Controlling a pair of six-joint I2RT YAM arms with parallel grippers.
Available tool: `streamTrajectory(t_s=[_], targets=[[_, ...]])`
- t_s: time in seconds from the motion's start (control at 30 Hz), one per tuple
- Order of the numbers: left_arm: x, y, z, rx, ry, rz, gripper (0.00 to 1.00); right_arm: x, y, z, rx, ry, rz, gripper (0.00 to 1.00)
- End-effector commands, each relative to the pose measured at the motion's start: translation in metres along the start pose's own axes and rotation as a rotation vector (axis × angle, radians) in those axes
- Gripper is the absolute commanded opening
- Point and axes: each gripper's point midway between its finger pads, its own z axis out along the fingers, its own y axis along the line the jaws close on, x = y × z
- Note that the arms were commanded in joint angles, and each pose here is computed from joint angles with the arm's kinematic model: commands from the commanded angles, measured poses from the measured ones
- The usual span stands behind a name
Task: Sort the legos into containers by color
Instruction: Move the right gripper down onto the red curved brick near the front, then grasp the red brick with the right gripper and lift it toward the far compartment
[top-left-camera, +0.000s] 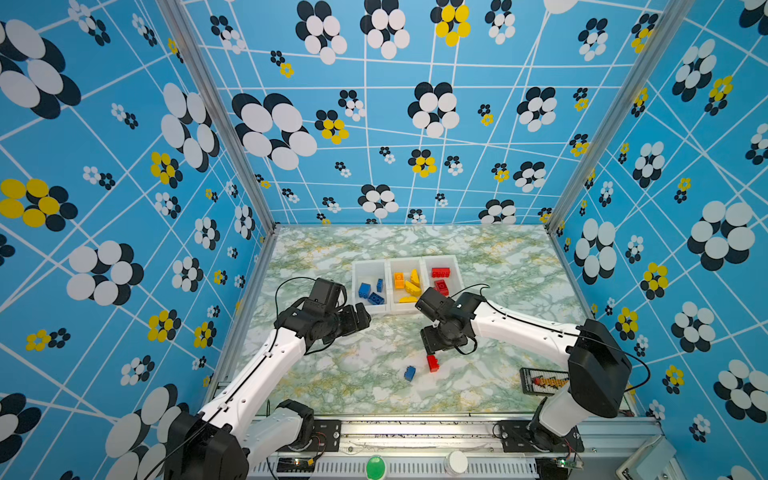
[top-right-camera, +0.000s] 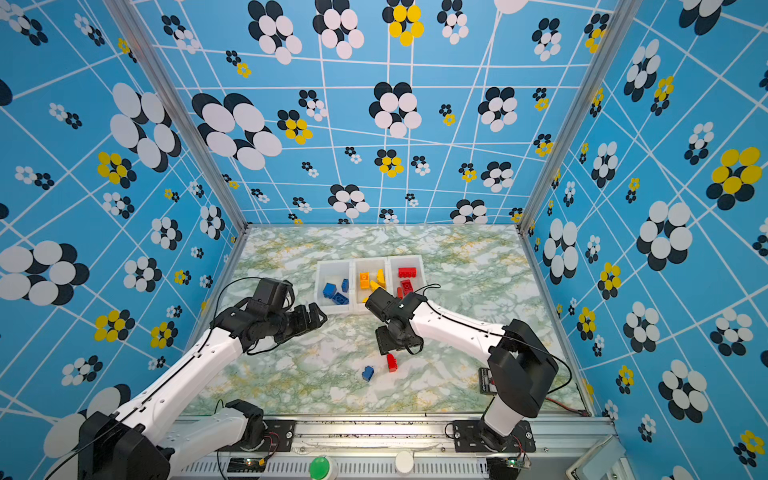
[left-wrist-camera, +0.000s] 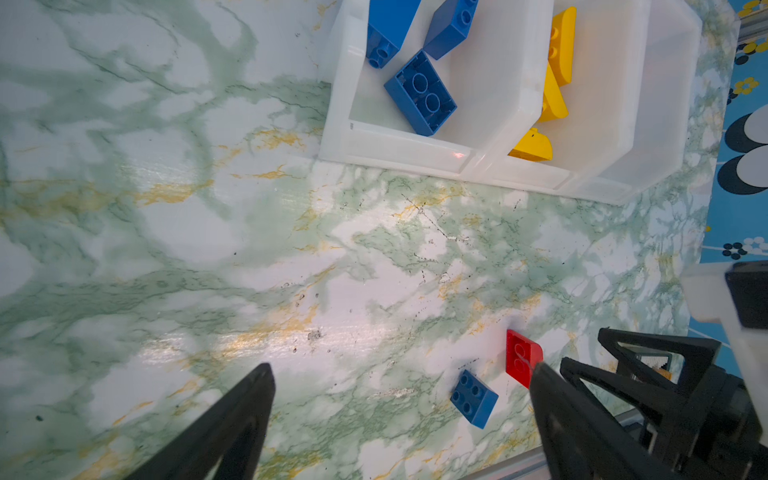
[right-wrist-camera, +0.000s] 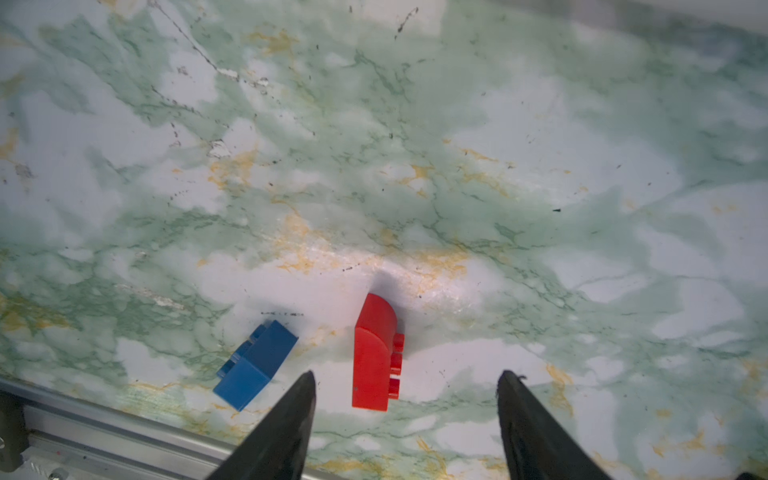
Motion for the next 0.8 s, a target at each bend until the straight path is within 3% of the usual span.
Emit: streamTrajectory(t_s=[0.0,0.77], targets=[[0.0,0.001,0.003,-0.01,-0.007,-0.004,0.97,0.008,0.003,0.002,-0.004,0.0,0.017,0.7],[0.003,-0.004,0.001,-0.015,-0.014,0.009,0.97,0.033,0.015,0.046,0.024,0.121,-0.054,0.53]])
